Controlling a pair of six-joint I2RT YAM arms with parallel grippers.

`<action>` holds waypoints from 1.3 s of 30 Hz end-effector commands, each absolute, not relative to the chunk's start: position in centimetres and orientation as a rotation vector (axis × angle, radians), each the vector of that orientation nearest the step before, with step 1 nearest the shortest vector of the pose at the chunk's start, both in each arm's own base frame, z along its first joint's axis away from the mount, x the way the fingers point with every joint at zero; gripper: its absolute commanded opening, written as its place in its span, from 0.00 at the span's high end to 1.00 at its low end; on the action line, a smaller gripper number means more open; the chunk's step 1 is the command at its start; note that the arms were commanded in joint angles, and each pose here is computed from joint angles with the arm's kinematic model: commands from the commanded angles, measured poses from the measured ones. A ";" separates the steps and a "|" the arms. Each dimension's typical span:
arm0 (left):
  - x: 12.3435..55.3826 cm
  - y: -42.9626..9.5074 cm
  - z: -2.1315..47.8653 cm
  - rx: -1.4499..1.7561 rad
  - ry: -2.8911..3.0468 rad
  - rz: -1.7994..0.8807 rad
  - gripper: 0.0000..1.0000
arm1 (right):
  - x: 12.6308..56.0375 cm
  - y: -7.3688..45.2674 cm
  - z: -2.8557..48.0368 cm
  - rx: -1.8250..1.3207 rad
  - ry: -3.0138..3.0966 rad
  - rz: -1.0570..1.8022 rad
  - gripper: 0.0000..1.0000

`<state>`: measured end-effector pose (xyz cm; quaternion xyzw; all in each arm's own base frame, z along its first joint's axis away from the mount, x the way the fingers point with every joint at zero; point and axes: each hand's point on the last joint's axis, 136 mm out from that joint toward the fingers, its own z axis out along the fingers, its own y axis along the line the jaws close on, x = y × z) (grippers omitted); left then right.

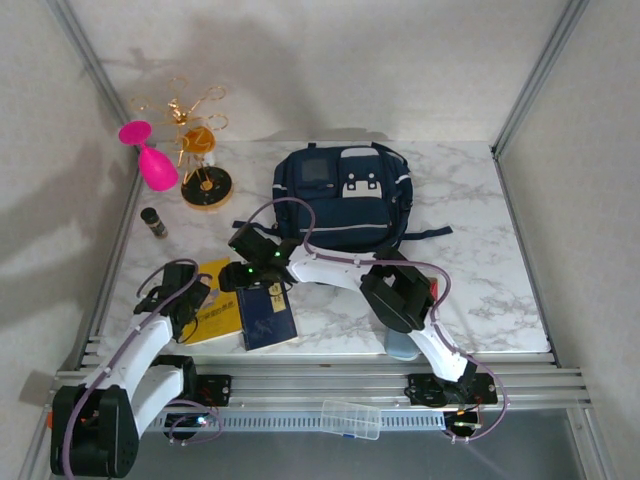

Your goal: Pack the student bag

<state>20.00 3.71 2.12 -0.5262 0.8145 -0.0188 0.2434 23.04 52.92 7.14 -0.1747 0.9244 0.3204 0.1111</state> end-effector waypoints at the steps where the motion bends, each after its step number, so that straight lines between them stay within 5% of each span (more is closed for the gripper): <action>1: 20.3 -0.9 0.8 -1.480 2.268 -0.353 0.06 | 25.7 52.2 6.5 -0.416 2.733 0.855 0.38; 9: 21.3 -4.1 2.8 -1.407 2.252 -0.487 0.09 | 29.3 50.4 4.6 -0.410 2.746 0.754 0.36; 16: 21.0 -2.4 2.7 -1.354 2.279 -0.319 0.12 | 30.3 51.0 3.2 -0.498 2.745 0.673 0.34; 29: 21.2 -3.0 1.7 -1.278 2.316 -0.357 0.31 | 27.6 53.9 2.9 -0.646 2.765 0.779 0.33; 39: 20.9 -2.3 1.7 -1.268 2.318 -0.289 0.31 | 27.1 55.5 7.1 -0.644 2.717 0.948 0.34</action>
